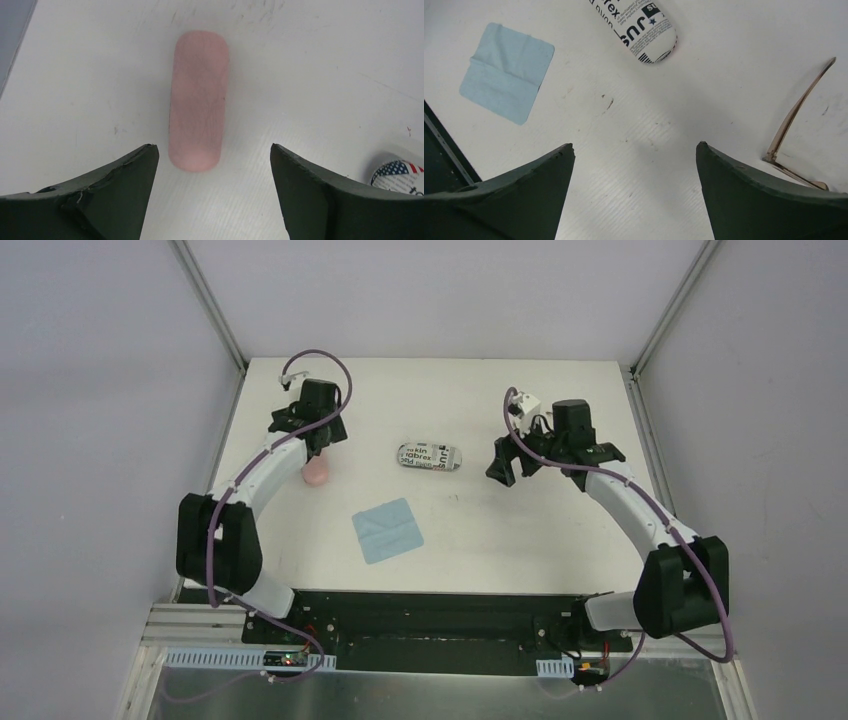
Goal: Organize the sunglasses
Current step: Move the sunglasses case at the center of the board, then pick up the sunglasses case from the center of the board.
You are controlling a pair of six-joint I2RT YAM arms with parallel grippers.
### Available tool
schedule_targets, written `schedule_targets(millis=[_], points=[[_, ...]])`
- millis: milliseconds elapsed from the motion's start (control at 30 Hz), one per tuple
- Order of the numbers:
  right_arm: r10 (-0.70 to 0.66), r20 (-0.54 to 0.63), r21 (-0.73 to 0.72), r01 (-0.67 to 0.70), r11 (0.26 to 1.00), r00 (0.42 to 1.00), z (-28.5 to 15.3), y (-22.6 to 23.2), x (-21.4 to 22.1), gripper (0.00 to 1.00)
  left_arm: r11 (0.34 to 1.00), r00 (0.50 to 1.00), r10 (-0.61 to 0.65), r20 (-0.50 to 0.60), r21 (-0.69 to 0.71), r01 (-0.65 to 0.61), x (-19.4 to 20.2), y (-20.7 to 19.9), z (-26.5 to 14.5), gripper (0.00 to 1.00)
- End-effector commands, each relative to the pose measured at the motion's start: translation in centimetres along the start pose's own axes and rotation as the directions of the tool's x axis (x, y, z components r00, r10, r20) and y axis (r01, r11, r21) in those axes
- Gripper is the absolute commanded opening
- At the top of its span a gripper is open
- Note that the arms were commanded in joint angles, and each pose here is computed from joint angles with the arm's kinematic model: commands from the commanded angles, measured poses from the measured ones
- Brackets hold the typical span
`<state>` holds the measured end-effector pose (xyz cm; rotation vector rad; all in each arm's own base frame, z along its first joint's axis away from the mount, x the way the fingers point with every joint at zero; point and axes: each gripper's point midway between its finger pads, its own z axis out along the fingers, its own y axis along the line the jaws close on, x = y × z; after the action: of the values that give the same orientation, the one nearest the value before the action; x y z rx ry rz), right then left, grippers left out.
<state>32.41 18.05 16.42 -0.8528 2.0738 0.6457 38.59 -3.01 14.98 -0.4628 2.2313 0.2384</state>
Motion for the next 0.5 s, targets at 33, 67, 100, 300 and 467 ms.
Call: schedule_targets(millis=[33,67,100,300,467], points=[[0.051,0.047,-0.075,-0.048,0.996,0.998,-1.7,2.1,-0.4,0.92,0.998,1.0,0.001,-0.008,0.058,-0.001,-2.5,-1.6,3.0,0.86],[0.05,0.059,-0.075,-0.045,0.996,0.997,-1.9,2.0,-0.4,0.92,0.999,1.0,0.001,-0.017,0.054,0.0,-2.5,-1.5,3.5,0.86],[0.049,0.068,-0.069,-0.044,0.997,0.997,-2.1,1.8,-0.5,0.92,0.999,1.0,0.003,-0.027,0.05,-0.002,-2.5,-1.5,4.0,0.86],[0.025,0.076,-0.079,-0.02,0.997,0.997,-2.4,1.9,-0.7,0.91,0.998,0.993,0.053,-0.106,-0.012,-0.054,-1.2,-1.2,7.5,0.84],[0.014,0.07,-0.083,-0.008,0.997,0.997,-2.4,1.9,-0.4,0.91,0.998,0.983,0.063,-0.172,-0.011,-0.066,0.4,-1.4,9.7,0.79]])
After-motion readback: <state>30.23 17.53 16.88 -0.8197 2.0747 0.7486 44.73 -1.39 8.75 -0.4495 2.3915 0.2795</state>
